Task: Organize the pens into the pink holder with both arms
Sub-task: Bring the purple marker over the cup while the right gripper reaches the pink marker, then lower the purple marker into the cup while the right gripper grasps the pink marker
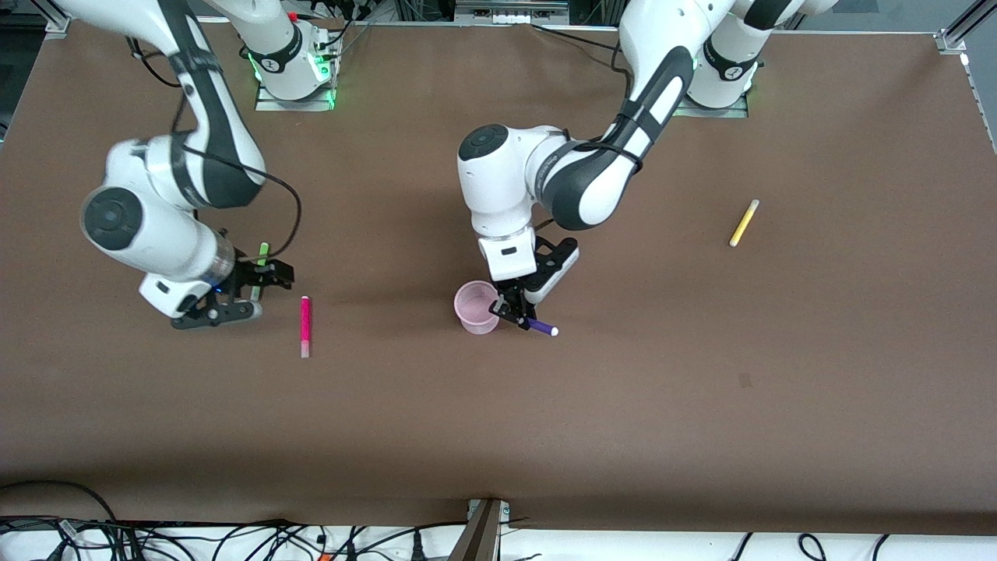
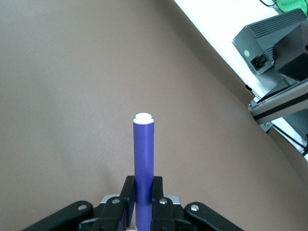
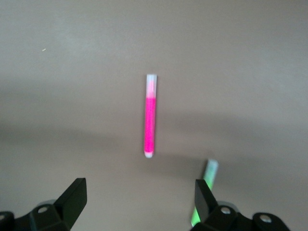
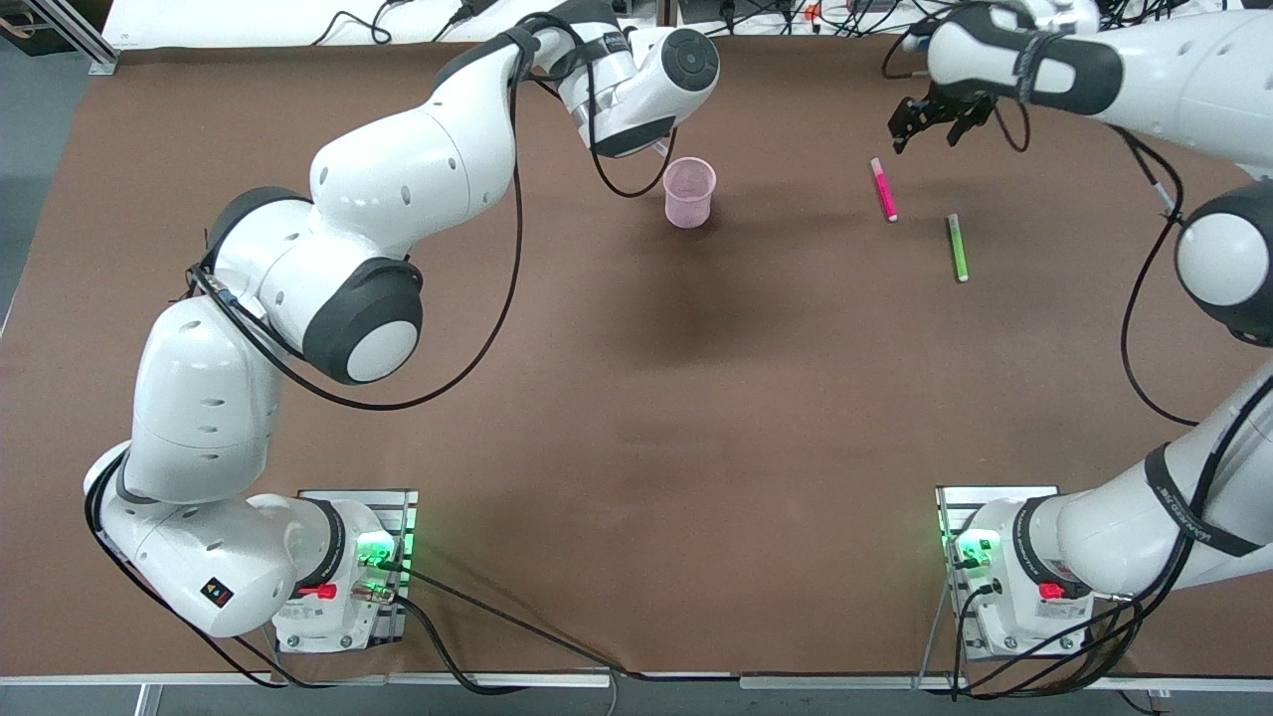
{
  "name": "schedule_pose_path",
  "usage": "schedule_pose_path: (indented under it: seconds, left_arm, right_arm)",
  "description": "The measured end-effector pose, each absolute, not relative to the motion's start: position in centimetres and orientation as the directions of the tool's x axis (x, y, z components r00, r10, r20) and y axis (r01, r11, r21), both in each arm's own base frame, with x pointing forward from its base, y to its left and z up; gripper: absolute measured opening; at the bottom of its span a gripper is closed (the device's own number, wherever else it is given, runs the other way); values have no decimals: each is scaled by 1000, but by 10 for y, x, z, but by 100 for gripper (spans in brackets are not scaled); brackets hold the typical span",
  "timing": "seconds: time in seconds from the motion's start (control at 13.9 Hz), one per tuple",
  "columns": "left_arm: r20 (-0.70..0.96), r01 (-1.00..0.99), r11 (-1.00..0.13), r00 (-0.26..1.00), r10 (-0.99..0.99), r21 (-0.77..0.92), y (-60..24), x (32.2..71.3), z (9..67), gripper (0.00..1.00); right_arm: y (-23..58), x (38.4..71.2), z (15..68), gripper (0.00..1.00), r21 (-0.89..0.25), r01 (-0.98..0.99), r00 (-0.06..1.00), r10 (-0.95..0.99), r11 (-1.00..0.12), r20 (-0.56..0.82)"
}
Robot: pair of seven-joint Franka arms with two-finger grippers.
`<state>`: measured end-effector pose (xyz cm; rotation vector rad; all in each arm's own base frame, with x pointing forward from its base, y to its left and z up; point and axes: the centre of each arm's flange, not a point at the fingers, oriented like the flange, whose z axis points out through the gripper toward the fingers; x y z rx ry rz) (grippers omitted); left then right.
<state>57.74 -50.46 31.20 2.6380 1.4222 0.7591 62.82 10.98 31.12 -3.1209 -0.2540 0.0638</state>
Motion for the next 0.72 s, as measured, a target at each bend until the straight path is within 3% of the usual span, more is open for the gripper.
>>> schedule_pose_path:
  seconds: [0.43, 0.72]
  left_arm:
    - [440, 761, -594, 453, 775, 262, -509, 575, 302, 18]
    - [463, 731, -629, 475, 748, 266, -536, 560, 291, 18]
  right_arm:
    - [112, 634, 223, 94, -5, 99, 994, 100, -995, -39]
    - [109, 623, 191, 72, -10, 73, 996, 73, -997, -52]
